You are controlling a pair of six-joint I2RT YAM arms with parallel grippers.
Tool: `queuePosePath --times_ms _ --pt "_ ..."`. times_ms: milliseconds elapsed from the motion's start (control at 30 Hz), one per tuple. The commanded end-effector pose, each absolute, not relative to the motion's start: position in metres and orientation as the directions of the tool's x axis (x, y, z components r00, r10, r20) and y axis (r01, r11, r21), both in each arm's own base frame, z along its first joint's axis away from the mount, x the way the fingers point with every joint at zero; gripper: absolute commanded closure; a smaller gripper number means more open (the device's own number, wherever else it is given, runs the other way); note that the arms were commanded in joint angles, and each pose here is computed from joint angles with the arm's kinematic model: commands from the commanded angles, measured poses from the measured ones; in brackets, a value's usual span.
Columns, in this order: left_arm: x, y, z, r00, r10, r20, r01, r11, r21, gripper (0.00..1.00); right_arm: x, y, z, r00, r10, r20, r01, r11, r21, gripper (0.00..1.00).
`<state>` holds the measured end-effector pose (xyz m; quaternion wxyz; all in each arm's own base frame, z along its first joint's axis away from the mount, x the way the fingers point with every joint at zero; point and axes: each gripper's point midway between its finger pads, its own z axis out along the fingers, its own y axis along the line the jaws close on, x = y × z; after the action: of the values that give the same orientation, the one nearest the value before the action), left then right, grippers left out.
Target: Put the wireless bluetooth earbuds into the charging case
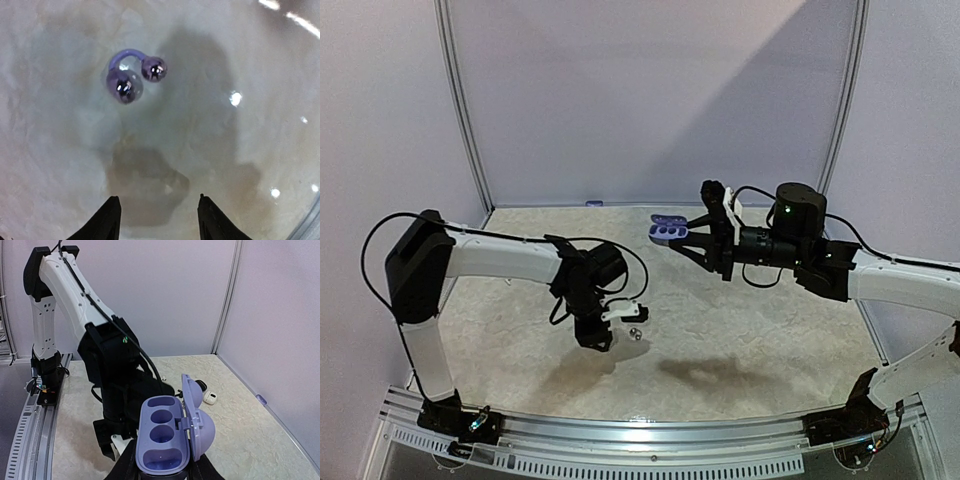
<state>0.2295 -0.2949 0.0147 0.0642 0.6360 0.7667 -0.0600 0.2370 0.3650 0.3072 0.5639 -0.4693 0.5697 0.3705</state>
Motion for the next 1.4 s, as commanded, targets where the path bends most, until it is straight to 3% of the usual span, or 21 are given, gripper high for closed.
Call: queuePosePath --times_ms 0,133,233,300,400,500,600,900,1067,1367 --pt "0.232 -0.27 0.082 -0.276 0.911 -0.307 0.961 0.265 -0.079 0.46 0.237 0.372 0.313 0.053 -0.112 -0.992 -0.959 0.27 -0.082 1.0" --pt "0.23 -0.225 0.149 -0.376 0.801 -0.467 0.926 0.337 -0.168 0.45 0.235 0.384 0.323 0.044 -0.078 -0.996 -0.976 0.209 -0.06 1.0" --pt "0.211 -0.209 0.203 -0.232 0.723 -0.651 0.964 0.262 -0.052 0.38 0.235 0.398 0.332 0.039 -0.051 -0.998 -0.986 0.158 -0.047 1.0" --pt "0.203 -0.211 0.234 -0.129 0.624 -0.771 0.963 0.263 0.052 0.27 0.235 0.406 0.34 0.046 -0.021 -0.999 -0.992 0.12 -0.048 1.0" --pt "0.206 -0.22 0.279 -0.039 0.368 -0.929 0.923 0.369 0.107 0.05 0.23 0.422 0.349 0.059 0.029 -0.998 -0.997 0.054 -0.058 1.0" --pt "0.21 -0.227 0.306 -0.021 0.161 -0.987 0.909 0.414 0.048 0.01 0.22 0.441 0.355 0.05 0.042 -0.998 -0.998 -0.026 -0.051 1.0" --pt "0.211 -0.235 0.316 -0.054 0.073 -0.996 0.919 0.394 -0.021 0.01 0.209 0.456 0.359 0.05 0.057 -0.997 -0.993 -0.106 -0.056 1.0" --pt "0.182 -0.253 0.332 0.025 -0.025 -0.999 0.974 0.227 0.018 0.22 0.193 0.485 0.357 0.007 0.084 -0.996 -0.977 -0.21 -0.024 1.0" --pt "0.183 -0.259 0.334 0.064 -0.035 -0.997 0.971 0.232 0.054 0.26 0.194 0.494 0.353 0.001 0.082 -0.997 -0.974 -0.225 -0.02 1.0" --pt "0.181 -0.27 0.332 0.089 -0.031 -0.996 0.97 0.228 0.079 0.44 0.193 0.498 0.347 -0.005 0.073 -0.997 -0.97 -0.242 -0.013 1.0"
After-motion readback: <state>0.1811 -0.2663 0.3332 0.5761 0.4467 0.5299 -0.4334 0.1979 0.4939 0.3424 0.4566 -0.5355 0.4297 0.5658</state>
